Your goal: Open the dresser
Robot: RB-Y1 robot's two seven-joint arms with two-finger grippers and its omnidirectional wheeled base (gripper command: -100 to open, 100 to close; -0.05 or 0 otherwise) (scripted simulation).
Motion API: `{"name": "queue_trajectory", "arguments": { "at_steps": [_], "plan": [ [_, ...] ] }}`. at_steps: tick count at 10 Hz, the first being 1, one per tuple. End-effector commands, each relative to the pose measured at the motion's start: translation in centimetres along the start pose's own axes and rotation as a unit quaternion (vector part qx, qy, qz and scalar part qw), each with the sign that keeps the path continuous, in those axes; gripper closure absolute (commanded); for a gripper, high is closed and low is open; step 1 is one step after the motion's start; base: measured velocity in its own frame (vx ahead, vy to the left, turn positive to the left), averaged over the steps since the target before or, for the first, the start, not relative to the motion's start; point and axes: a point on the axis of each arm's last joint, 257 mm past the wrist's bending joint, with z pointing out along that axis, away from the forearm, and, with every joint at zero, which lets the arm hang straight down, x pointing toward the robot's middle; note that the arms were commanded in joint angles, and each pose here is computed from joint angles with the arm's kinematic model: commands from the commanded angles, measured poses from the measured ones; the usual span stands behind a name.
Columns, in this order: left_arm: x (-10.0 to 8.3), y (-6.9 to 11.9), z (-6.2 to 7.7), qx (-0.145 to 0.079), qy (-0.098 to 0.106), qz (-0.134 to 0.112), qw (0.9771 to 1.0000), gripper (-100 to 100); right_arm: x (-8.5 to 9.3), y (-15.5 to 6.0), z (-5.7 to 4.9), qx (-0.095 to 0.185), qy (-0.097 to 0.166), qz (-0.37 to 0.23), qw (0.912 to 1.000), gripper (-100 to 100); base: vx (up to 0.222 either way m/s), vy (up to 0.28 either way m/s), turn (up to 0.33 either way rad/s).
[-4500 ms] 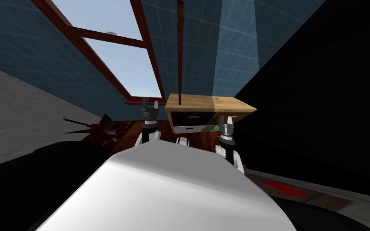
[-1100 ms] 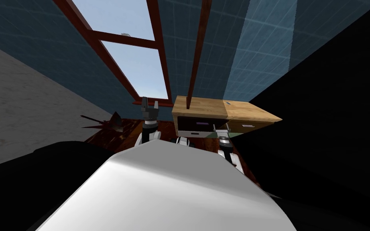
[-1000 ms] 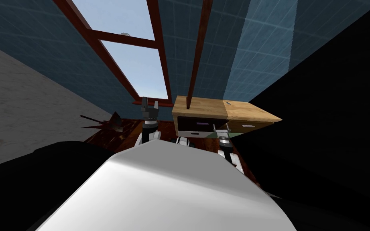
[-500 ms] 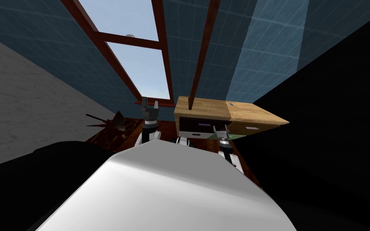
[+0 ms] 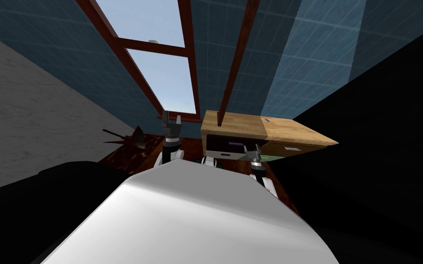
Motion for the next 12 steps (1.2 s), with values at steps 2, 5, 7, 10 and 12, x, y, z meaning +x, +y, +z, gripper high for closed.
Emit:
{"name": "queue_trajectory", "arguments": {
  "at_steps": [2, 5, 7, 10, 12],
  "plan": [
    [0.0, 0.0, 0.0, 0.000, 0.000, 0.000, 1.0000, 0, 1.1, 1.5, -0.9, -0.016, 0.011, -0.057, 0.9982, -100, 0.016, 0.047, 0.062],
    [0.0, 0.0, 0.0, 0.000, 0.000, 0.000, 1.0000, 0, 1.9, 2.4, -1.5, -0.026, 0.018, -0.095, 0.9949, -100, 0.006, 0.034, 0.044],
    [0.0, 0.0, 0.0, 0.000, 0.000, 0.000, 1.0000, 0, 2.5, 3.4, -2.2, -0.037, 0.025, -0.124, 0.9912, -100, 0.017, 0.041, 0.063],
    [0.0, 0.0, 0.0, 0.000, 0.000, 0.000, 1.0000, 0, 3.5, 5.2, -3.5, -0.055, 0.037, -0.163, 0.9845, -100, 0.011, 0.042, 0.061],
    [0.0, 0.0, 0.0, 0.000, 0.000, 0.000, 1.0000, 0, 3.9, 6.1, -4.1, -0.063, 0.043, -0.182, 0.9804, -100, 0.013, 0.039, 0.065]
  ]
}}
